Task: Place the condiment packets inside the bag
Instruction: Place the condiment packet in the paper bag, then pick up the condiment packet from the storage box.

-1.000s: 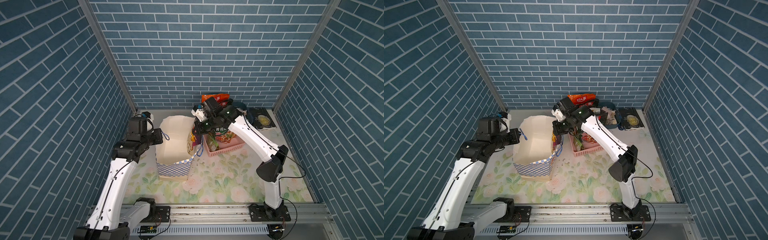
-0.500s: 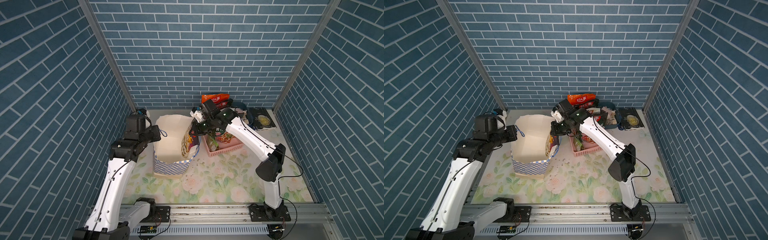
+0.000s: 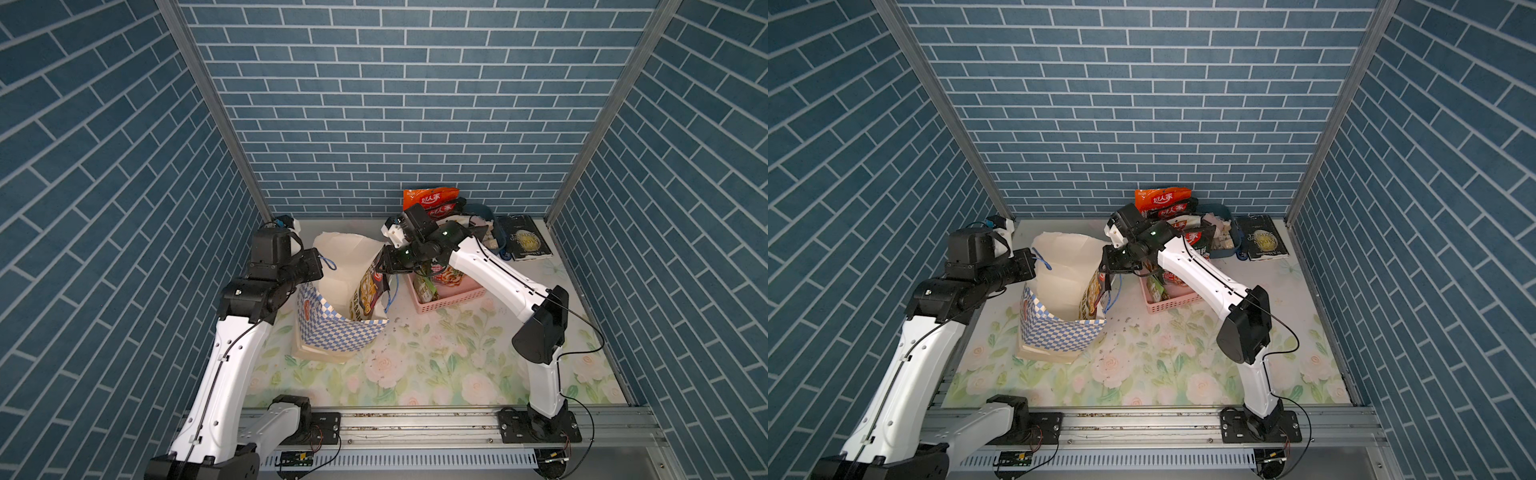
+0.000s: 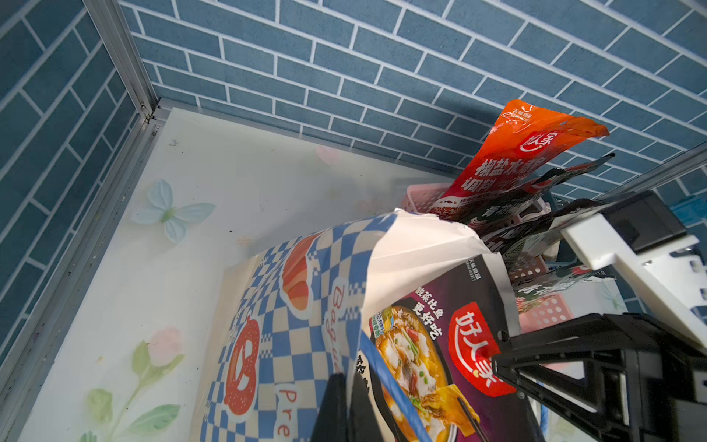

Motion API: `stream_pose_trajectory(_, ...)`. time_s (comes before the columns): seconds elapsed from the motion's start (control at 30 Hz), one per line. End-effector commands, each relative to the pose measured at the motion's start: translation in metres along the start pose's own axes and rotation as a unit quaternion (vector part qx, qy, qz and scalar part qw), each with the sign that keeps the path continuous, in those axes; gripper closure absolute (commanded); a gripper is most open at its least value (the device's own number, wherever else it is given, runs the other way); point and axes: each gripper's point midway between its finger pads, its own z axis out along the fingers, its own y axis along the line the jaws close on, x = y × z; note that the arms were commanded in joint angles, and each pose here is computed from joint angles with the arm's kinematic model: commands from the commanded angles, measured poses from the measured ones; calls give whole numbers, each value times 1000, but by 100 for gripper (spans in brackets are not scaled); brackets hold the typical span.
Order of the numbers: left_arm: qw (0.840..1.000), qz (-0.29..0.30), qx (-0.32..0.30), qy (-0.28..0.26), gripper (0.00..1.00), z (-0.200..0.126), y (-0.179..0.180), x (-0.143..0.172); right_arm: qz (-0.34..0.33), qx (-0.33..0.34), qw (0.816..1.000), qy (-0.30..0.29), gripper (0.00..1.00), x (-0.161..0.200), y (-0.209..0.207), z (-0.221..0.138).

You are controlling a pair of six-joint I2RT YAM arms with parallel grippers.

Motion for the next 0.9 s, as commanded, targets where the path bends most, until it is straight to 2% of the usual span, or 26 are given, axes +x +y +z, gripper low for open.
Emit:
stream_pose_trajectory(0.0,1000,-1,7,-10,100,1,-2,-2,-27,2,998,-60,57,-17,14,-40)
stream_pose_trajectory(0.17,1000,-4,10,-2,100,7,-2,5,-54,23,992,-114,47,-28,19,-79)
stream_pose_trajectory(0.23,1000,-4,12,2,100,9,-1,8,-34,53,988,-140,41,-33,4,-98)
stream_pose_trajectory(0.37,1000,-4,12,5,100,12,0,12,85,81,978,-174,33,-31,-62,-130)
stream_pose_trajectory(0.47,1000,-4,12,3,100,11,0,12,173,55,956,-232,33,-25,-108,-157)
stream_pose_trajectory(0.57,1000,-4,12,1,100,10,0,12,232,44,932,-274,27,-15,-144,-178)
stream_pose_trajectory(0.7,1000,-1,10,3,100,10,1,14,242,60,929,-275,22,-21,-159,-181)
stream_pose_trajectory(0.87,1000,-1,9,5,100,11,2,16,255,64,925,-275,22,-39,-170,-177)
